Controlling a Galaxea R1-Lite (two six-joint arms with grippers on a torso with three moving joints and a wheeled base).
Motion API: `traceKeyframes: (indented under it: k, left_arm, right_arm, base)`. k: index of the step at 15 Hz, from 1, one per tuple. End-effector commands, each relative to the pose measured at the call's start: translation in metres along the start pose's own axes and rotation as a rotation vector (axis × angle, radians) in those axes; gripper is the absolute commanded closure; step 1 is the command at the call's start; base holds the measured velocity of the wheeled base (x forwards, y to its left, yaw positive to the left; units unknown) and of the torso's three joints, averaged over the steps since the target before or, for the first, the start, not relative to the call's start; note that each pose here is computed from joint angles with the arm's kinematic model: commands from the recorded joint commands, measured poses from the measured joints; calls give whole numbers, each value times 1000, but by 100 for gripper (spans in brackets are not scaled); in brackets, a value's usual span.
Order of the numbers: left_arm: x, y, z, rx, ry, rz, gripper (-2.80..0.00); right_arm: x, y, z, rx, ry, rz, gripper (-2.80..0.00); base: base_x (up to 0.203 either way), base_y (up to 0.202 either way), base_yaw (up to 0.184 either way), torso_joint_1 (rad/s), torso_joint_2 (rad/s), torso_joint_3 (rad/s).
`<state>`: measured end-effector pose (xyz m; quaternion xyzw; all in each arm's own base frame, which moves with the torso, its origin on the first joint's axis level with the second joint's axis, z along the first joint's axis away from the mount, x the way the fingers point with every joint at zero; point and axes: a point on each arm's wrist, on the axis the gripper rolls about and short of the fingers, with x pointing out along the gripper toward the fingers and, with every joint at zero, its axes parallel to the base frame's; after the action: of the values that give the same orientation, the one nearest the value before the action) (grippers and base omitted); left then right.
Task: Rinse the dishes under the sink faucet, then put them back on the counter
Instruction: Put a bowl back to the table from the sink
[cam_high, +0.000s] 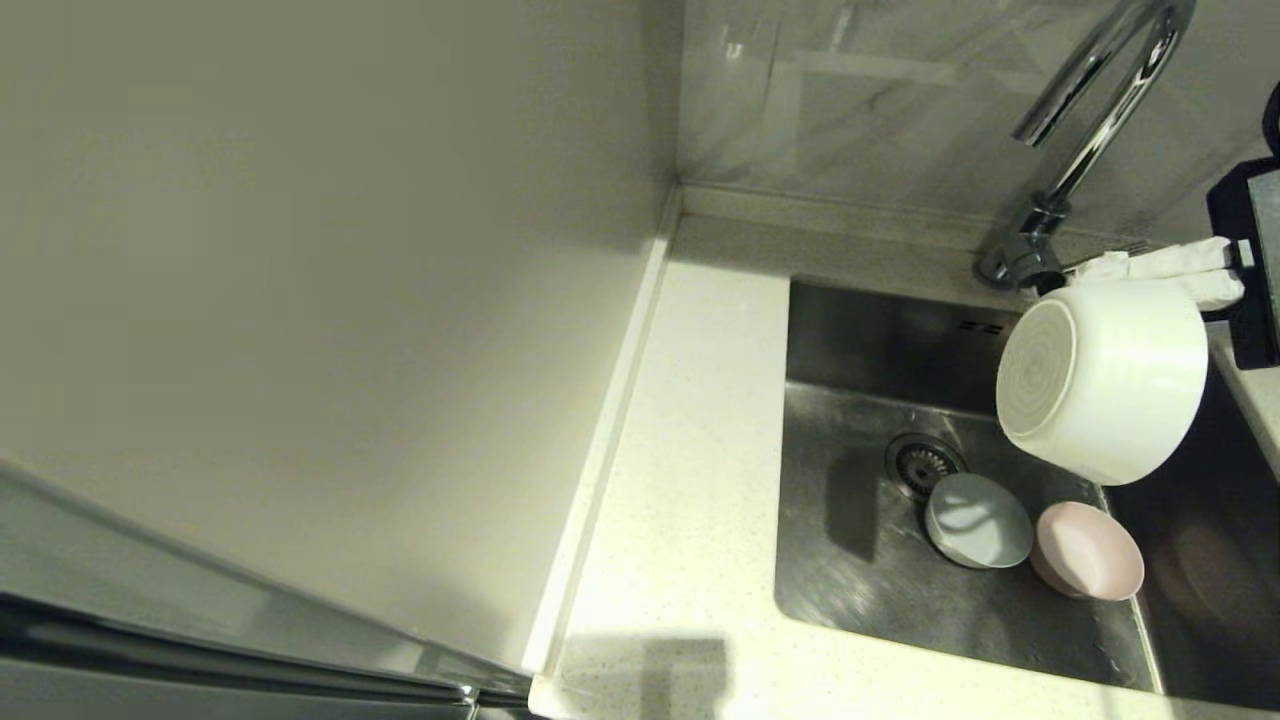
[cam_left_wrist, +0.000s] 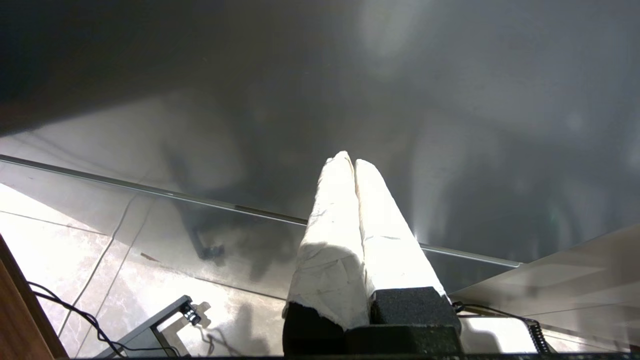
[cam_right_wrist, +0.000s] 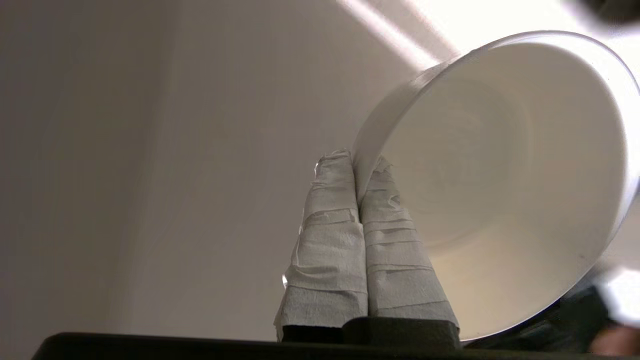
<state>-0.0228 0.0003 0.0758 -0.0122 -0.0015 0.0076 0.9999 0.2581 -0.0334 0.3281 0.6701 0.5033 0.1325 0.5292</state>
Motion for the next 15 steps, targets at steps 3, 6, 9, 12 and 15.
traceKeyframes:
  k: [3, 6, 9, 12, 15]
  left_arm:
    - [0, 0, 0, 0, -4, 0, 0]
    - [0, 0, 0, 0, -3, 0, 0]
    - [0, 0, 0, 0, -5, 0, 0]
    - [0, 0, 0, 0, -4, -1, 0]
    - [0, 0, 0, 0, -3, 0, 0]
  right_arm:
    - [-13, -18, -2, -610, -293, -256, 0]
    - [-64, -34, 15, -1022, -492, -503, 0]
    - [-94, -36, 50, -1203, -707, -731, 0]
    - [-93, -37, 108, -1266, -807, -825, 0]
    - [-88, -42, 154, -1305, -895, -899, 0]
  base:
    - [0, 0, 0, 0, 0, 0]
    - [0, 0, 0, 0, 0, 0]
    - [0, 0, 0, 0, 0, 0]
    - [0, 0, 0, 0, 0, 0]
    - [0, 0, 0, 0, 0, 0]
